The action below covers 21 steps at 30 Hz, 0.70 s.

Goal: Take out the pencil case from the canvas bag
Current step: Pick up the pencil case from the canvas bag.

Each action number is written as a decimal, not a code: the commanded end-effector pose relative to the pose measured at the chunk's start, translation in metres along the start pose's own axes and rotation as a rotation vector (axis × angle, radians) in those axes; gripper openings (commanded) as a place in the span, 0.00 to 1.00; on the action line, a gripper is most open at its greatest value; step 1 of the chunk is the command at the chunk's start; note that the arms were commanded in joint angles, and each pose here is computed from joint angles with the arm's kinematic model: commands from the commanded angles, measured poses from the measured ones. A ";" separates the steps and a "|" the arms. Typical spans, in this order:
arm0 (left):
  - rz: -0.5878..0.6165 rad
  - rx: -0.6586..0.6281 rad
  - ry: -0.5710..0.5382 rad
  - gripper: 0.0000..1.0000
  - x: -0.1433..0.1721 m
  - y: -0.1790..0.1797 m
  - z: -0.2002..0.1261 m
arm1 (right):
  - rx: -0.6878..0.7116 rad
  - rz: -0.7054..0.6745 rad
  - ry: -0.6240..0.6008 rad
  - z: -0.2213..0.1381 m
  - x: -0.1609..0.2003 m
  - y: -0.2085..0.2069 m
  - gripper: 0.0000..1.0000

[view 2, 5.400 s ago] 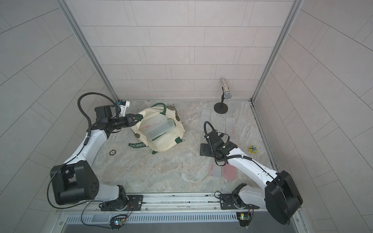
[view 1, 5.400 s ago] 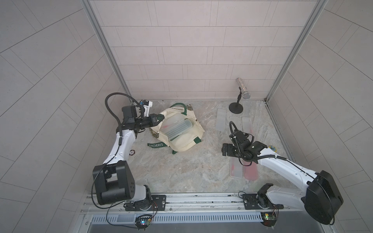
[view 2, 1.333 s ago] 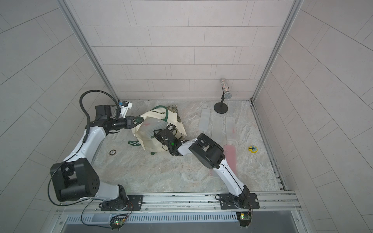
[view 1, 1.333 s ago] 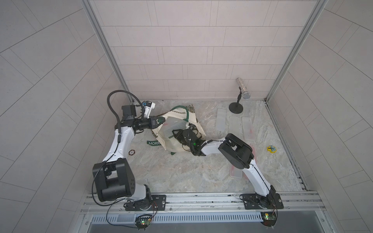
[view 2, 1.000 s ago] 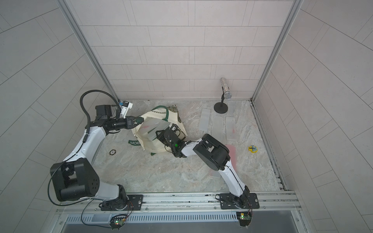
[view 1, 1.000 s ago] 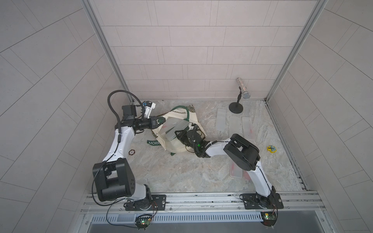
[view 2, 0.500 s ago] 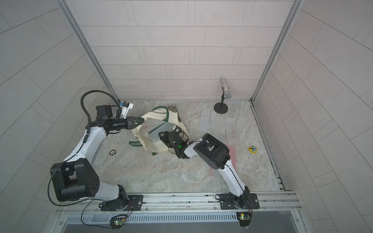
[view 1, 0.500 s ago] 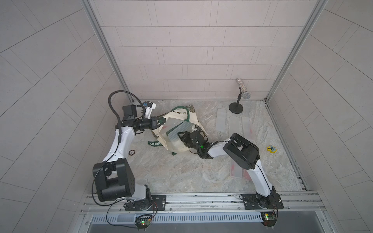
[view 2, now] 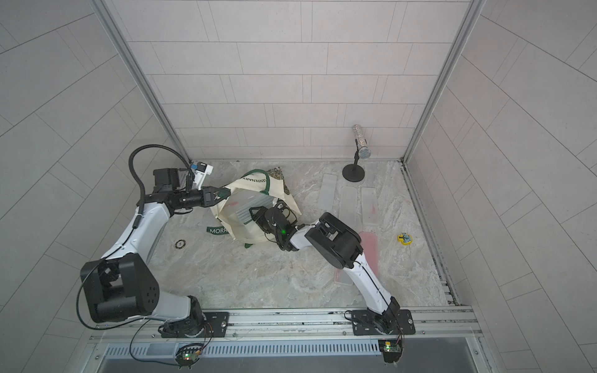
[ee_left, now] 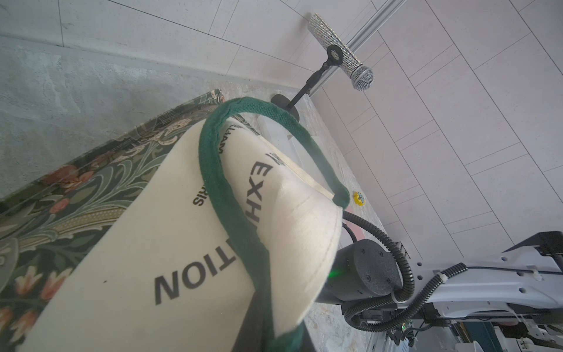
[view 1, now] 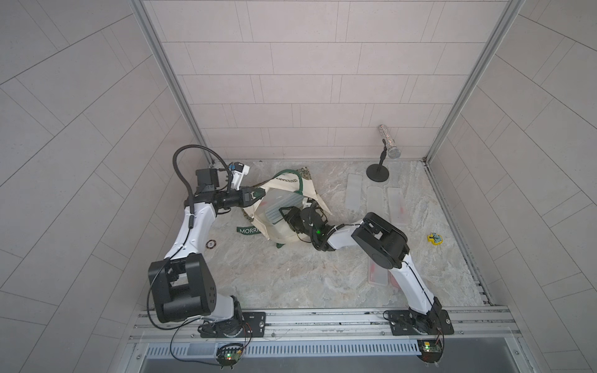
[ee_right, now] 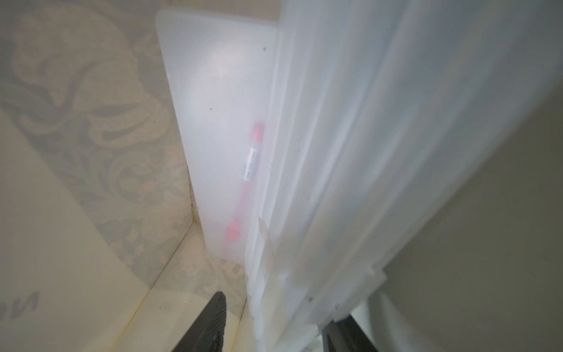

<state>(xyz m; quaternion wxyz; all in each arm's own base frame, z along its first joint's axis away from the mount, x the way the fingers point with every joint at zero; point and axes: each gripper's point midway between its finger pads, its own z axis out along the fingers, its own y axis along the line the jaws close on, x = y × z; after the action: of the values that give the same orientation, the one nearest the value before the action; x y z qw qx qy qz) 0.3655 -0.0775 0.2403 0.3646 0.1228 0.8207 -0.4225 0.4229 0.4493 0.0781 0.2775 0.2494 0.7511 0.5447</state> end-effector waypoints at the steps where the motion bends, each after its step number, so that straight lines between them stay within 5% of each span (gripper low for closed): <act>1: 0.023 0.052 -0.015 0.00 -0.005 -0.011 -0.003 | 0.063 0.023 -0.021 0.007 0.001 -0.015 0.53; 9: 0.029 0.050 -0.019 0.00 -0.005 -0.013 -0.005 | 0.033 0.048 -0.066 0.008 -0.009 -0.017 0.39; 21: 0.013 0.072 -0.017 0.00 -0.006 -0.014 -0.003 | -0.060 -0.038 -0.012 0.012 -0.008 0.056 0.39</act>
<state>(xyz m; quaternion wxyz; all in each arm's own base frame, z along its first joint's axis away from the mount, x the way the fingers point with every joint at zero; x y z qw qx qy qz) 0.3670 -0.0748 0.2381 0.3633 0.1178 0.8222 -0.4220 0.4358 0.4626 0.0866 0.2852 0.2418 0.7598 0.5318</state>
